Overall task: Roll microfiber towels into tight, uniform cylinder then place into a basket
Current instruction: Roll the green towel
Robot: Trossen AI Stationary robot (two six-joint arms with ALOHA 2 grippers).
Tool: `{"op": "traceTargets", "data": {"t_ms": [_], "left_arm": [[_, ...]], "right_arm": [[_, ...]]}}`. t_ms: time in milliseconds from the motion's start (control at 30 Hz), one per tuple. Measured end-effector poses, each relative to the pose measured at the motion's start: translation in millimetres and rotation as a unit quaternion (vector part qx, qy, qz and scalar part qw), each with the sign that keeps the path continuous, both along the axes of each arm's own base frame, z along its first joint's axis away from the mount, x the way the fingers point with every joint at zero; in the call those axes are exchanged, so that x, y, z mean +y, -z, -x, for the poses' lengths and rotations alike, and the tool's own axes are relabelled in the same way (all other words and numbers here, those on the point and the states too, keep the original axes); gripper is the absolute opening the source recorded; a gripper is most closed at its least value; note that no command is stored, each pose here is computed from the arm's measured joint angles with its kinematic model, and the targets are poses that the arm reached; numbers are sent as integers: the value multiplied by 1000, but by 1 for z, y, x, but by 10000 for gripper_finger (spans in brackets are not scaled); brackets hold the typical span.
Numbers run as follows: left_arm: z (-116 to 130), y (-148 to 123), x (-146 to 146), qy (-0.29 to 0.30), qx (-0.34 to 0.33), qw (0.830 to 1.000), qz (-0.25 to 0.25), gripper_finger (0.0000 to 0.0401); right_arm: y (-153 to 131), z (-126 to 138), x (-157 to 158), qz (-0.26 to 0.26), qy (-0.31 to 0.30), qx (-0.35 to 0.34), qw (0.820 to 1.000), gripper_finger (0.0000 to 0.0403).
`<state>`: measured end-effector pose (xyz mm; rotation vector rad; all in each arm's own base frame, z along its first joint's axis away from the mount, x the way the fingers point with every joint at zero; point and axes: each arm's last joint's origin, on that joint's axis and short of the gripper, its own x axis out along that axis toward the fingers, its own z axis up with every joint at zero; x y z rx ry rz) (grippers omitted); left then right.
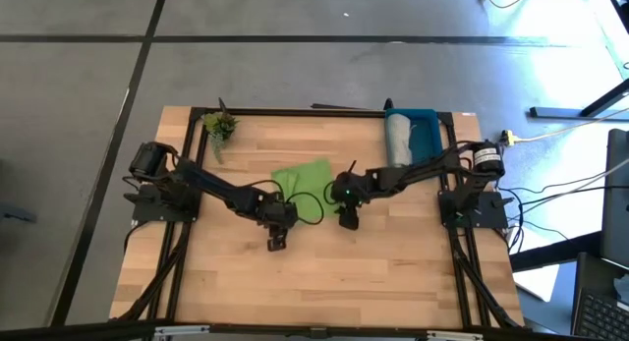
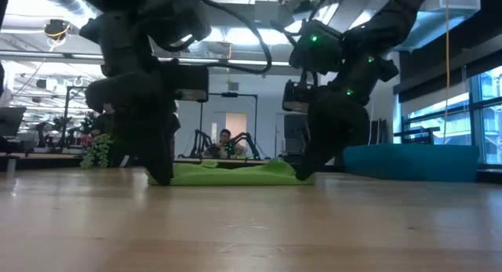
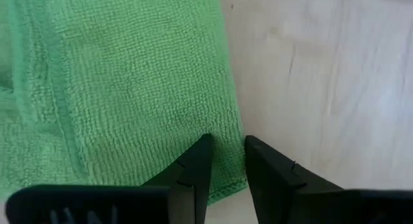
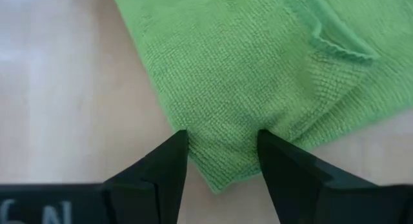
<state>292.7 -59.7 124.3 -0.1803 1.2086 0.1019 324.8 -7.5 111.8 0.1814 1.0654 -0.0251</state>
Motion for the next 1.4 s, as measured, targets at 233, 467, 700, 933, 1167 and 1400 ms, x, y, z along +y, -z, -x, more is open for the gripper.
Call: {"op": "traceTargets", "data": {"t_ms": [233, 467, 700, 933, 1167, 1400], "left_arm": [[5, -19, -13, 7, -27, 999, -46, 89], [16, -54, -15, -12, -80, 992, -93, 89], [22, -62, 8, -112, -72, 984, -119, 89], [17, -55, 23, -133, -53, 984, -103, 89], [17, -55, 22, -133, -54, 984, -102, 89], [17, -55, 22, -129, -52, 985, -104, 89]], "right_arm": [[-13, -1, 16, 52, -5, -6, 999, 190], [-37, -1, 17, 68, -11, -42, 997, 190], [-43, -2, 14, 97, -24, -56, 993, 190], [-43, -3, 0, 150, -17, -54, 987, 190], [-33, -9, -22, 133, -17, -62, 989, 190], [-23, -10, -38, 114, -24, -58, 992, 190]]}}
